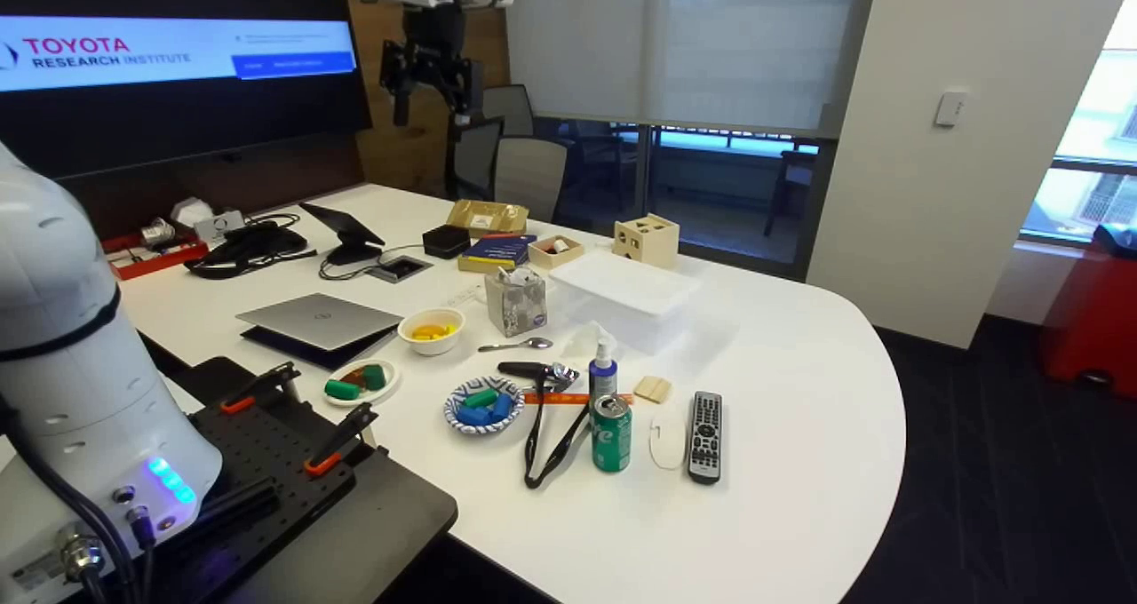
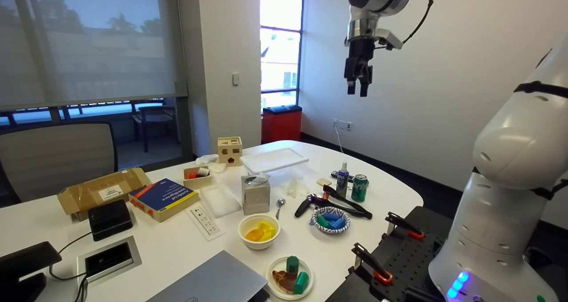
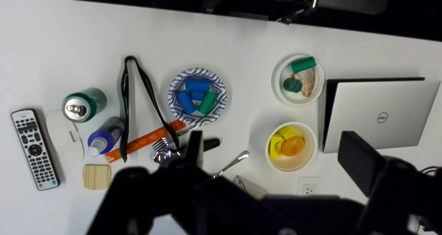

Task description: Pick up the green cylinder and put it onto the plate

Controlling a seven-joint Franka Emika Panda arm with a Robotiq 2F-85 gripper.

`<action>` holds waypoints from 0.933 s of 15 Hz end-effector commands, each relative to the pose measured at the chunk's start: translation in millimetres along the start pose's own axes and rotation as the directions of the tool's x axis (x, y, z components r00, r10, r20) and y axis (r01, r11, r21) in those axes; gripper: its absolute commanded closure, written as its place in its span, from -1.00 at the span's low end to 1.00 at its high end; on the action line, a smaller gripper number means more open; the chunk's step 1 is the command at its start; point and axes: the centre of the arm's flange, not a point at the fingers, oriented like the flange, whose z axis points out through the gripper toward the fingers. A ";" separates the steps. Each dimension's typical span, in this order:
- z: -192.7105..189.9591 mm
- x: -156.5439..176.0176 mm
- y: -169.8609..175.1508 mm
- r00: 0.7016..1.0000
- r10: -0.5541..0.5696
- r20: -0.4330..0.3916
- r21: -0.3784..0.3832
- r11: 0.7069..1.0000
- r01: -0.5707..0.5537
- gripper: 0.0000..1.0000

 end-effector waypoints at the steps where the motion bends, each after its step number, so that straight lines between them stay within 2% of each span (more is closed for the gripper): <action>1: 90.6 43.5 -7.8 0.998 0.055 -0.030 -0.080 0.995 -0.057 -1.00; 5: 195.9 77.9 -5.4 0.985 0.139 -0.102 -0.157 0.976 -0.154 -1.00; 9: 293.9 86.5 15.0 0.969 0.219 -0.112 -0.178 0.955 -0.236 -1.00; 14: 375.6 80.0 50.0 0.940 0.300 -0.163 -0.138 0.937 -0.322 -1.00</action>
